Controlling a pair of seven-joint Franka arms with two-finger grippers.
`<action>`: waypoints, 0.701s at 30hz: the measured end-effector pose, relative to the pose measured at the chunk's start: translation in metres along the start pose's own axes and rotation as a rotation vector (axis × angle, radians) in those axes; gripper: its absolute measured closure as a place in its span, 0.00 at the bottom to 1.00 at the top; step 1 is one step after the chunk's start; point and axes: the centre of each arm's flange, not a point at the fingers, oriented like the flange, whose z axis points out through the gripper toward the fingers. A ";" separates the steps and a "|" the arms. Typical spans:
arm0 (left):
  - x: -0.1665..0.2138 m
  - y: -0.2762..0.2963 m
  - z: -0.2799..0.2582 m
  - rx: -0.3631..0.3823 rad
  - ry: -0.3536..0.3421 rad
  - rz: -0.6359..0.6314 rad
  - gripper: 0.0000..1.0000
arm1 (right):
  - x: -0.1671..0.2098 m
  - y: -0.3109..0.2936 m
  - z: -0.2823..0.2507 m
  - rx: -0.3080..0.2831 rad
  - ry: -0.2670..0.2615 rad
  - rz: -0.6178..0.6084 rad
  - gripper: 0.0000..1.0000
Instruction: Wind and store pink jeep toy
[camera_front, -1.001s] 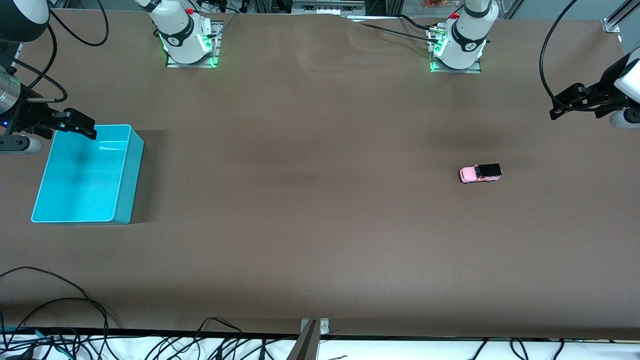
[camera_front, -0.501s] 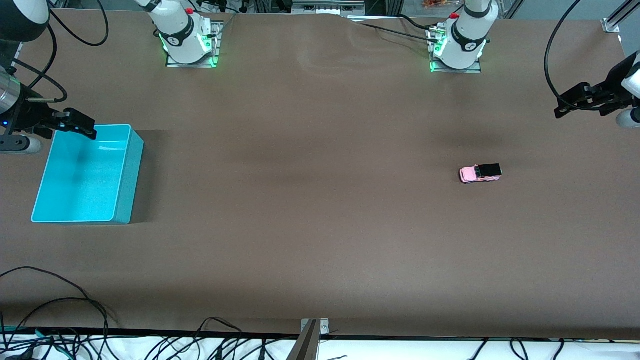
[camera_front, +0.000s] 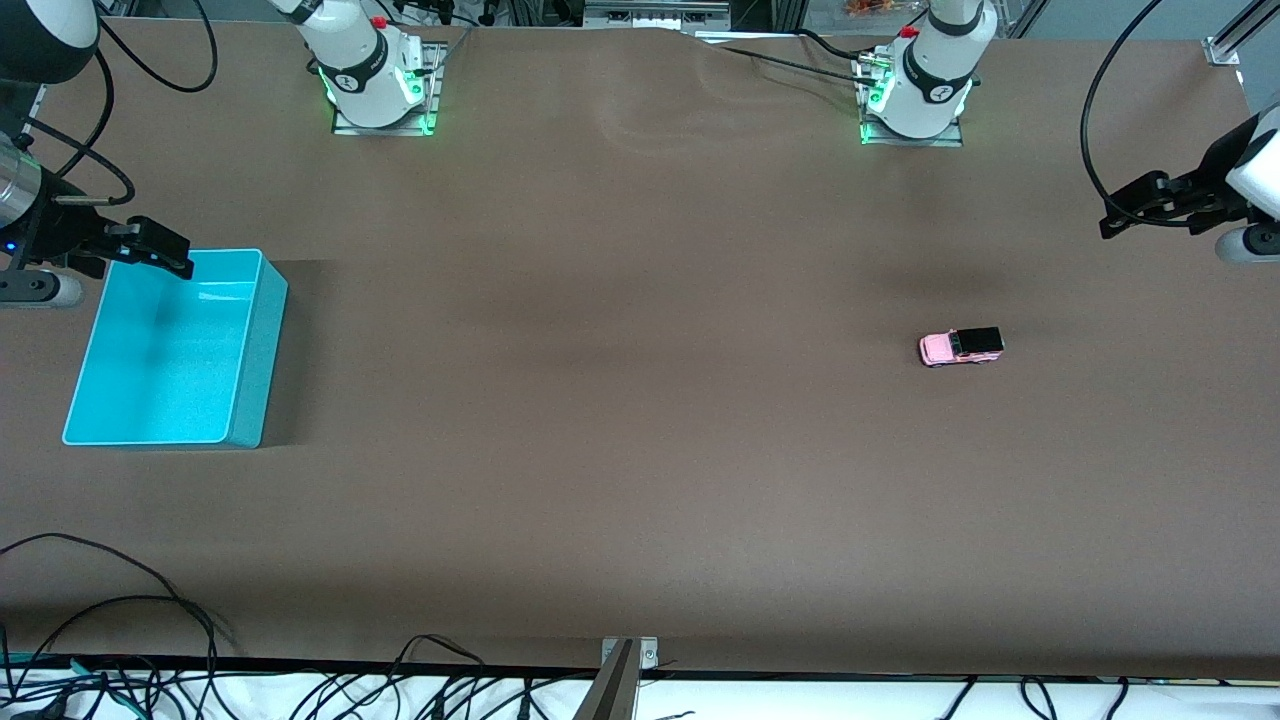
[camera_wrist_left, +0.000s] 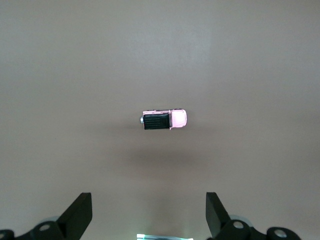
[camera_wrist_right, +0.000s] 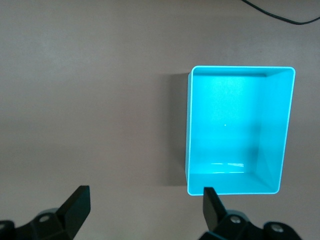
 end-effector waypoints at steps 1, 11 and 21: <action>0.001 0.000 0.003 0.000 -0.006 0.000 0.00 | 0.000 0.000 0.000 0.000 0.000 0.000 0.00; 0.011 0.003 0.056 0.001 -0.029 0.005 0.00 | 0.000 0.000 0.000 0.000 0.000 0.001 0.00; 0.023 0.004 0.129 -0.001 0.010 0.007 0.00 | 0.000 0.000 0.000 0.000 0.000 0.001 0.00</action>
